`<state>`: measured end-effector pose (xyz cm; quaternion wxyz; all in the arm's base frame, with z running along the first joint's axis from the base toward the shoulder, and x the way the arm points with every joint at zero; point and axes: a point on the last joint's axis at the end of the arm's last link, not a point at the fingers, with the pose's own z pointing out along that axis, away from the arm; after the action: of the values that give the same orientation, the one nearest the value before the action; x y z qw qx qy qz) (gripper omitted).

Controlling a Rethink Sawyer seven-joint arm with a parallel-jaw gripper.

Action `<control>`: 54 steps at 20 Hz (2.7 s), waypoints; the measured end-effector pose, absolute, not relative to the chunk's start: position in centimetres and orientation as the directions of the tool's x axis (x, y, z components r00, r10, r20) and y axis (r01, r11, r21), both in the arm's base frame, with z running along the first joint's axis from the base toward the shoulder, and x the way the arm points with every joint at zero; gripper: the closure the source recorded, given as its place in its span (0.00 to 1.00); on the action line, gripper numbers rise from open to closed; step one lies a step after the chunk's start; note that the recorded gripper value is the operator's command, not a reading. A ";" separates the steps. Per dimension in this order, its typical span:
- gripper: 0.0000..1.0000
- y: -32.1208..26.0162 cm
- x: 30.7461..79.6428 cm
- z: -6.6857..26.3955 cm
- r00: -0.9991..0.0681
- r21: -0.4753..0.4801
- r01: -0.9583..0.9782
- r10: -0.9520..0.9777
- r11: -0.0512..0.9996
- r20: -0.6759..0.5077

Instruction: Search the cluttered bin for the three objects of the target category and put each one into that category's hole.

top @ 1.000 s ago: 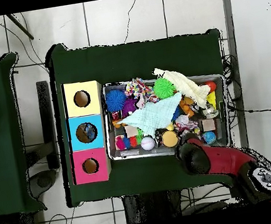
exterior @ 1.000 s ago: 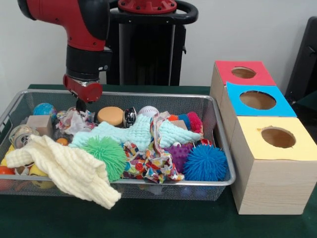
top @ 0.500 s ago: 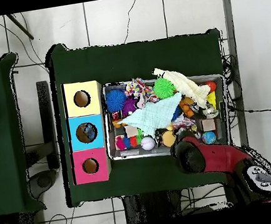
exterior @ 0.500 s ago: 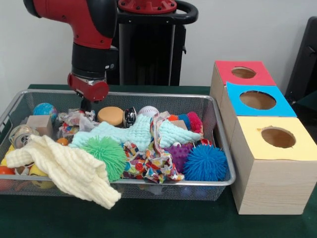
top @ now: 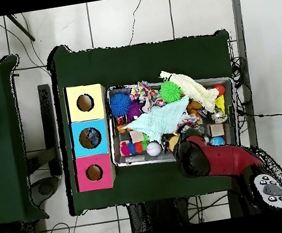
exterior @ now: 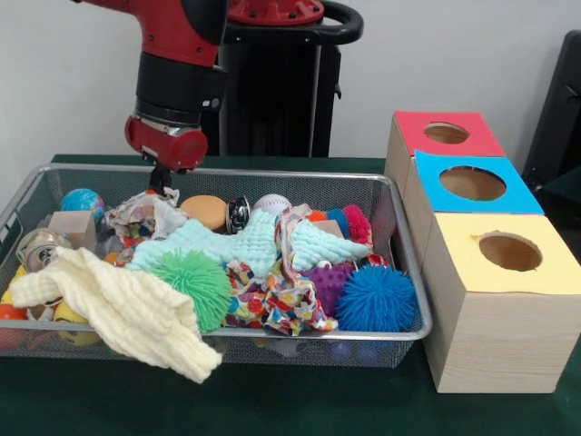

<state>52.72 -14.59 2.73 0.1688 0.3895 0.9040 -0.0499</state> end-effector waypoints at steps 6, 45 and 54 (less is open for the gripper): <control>1.00 -13.5 54.6 5.4 -0.632 0.038 0.726 0.688 0.687 -0.358; 1.00 -4.7 63.2 16.5 -0.589 0.051 0.742 0.687 0.668 -0.426; 1.00 -0.6 63.6 17.2 -0.593 0.060 0.732 0.678 0.678 -0.435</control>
<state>63.57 -0.62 17.20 0.2163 0.3961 0.8901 -0.0628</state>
